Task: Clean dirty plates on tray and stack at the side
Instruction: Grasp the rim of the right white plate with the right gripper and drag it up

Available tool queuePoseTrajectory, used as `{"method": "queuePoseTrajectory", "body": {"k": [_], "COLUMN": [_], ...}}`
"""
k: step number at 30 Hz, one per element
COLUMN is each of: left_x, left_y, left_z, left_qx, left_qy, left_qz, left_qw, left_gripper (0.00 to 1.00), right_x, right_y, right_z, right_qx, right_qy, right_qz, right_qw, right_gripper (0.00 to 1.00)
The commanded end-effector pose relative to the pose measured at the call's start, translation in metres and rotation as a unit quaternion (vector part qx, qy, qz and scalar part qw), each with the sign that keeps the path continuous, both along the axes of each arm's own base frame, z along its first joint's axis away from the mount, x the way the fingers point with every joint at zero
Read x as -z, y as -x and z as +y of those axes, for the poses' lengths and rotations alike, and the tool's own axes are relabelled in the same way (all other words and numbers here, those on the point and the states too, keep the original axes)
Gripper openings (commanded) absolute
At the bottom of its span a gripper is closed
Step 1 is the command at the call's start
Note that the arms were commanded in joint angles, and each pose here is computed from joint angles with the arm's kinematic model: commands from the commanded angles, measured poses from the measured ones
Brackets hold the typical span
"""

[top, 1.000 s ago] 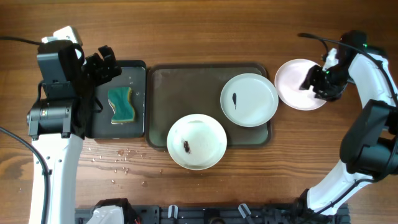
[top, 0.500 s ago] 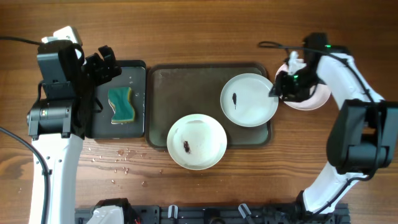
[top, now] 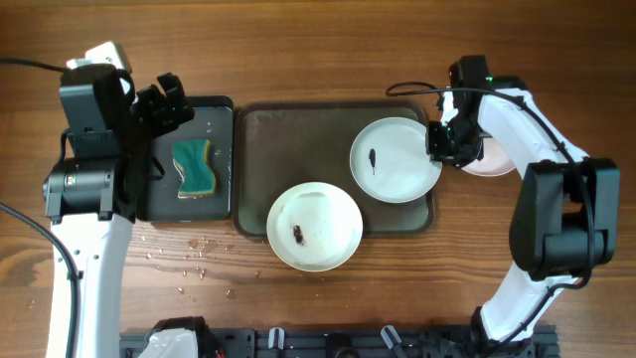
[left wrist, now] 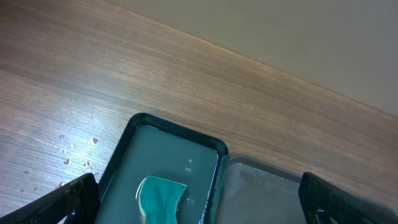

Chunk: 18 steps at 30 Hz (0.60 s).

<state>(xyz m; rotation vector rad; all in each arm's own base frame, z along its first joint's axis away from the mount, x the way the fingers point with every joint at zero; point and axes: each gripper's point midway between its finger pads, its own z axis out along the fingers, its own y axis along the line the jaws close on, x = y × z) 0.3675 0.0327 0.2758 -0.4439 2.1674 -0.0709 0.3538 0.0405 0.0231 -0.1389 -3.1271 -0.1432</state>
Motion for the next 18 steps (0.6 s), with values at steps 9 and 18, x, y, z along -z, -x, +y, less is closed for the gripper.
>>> {"method": "queuePoseTrajectory", "body": {"k": [9, 18], "left_x": [0.0, 0.0], "left_y": [0.001, 0.001], "left_z": [0.003, 0.003], "left_qx": [-0.005, -0.005], "left_qy": [-0.004, -0.004], "left_qz": [0.0, 0.0], "left_qw": [1.0, 1.0], "left_gripper": [1.0, 1.0], "right_x": [-0.022, -0.042], "right_y": [-0.032, -0.074], "right_z": [0.055, 0.095], "right_qx": [-0.003, 0.019], "right_qy": [-0.159, -0.219], "right_qz": [-0.074, -0.153], "right_qw": [0.984, 0.963], "right_gripper": [0.04, 0.04]}}
